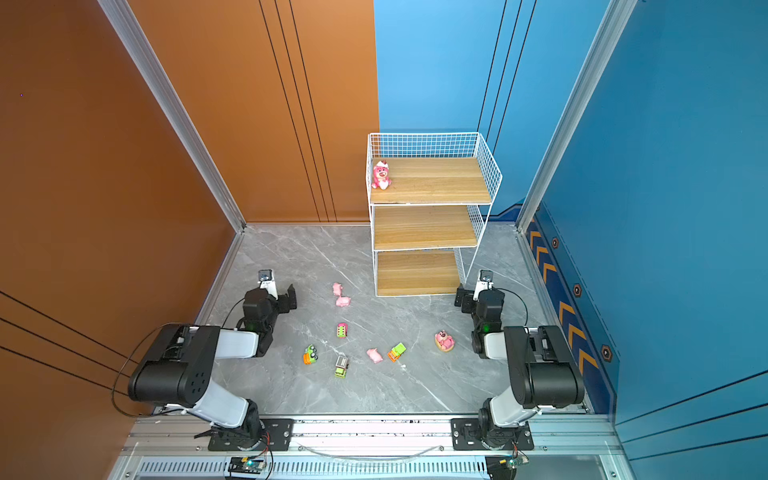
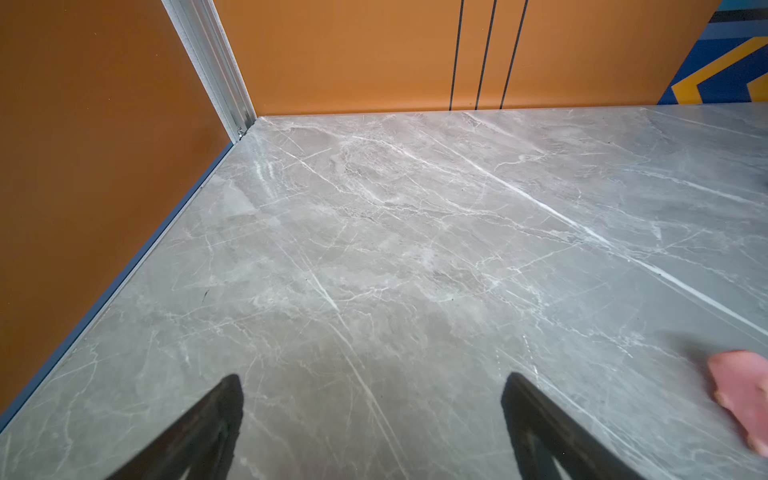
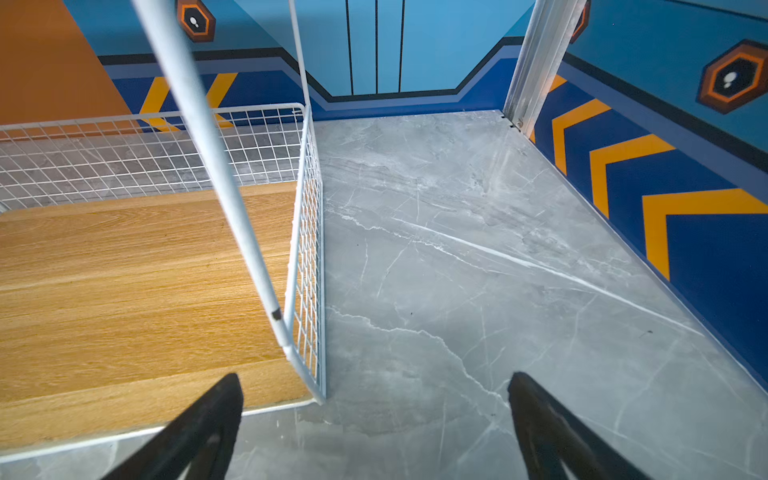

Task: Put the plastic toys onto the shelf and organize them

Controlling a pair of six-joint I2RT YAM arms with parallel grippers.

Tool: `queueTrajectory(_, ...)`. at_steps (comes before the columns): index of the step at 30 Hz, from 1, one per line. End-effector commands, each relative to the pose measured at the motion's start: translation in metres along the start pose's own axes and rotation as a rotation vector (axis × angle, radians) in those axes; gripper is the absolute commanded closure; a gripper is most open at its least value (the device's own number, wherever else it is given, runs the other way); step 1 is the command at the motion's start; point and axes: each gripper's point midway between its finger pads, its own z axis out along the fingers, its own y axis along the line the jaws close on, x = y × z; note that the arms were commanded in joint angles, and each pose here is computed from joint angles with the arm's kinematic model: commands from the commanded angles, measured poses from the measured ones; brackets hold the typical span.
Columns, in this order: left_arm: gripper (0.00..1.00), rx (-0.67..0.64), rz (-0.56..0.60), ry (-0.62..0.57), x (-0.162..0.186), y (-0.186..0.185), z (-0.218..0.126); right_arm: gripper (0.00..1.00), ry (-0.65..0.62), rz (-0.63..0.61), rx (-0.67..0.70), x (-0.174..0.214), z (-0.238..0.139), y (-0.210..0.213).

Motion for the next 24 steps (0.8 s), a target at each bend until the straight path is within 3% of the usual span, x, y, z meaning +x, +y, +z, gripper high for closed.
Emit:
queueTrajectory(1,0.02,0.019,0.012,-0.01,-0.0009,-0.004,-0.002,0.0,-0.007,0.009,-0.01,-0.0038,0.0002,0.0031)
queueTrajectory(24,0.02,0.016,0.006,-0.005,-0.0004,-0.0032,-0.0007,0.0,-0.005,0.008,-0.01,-0.0033,0.0004,0.0031)
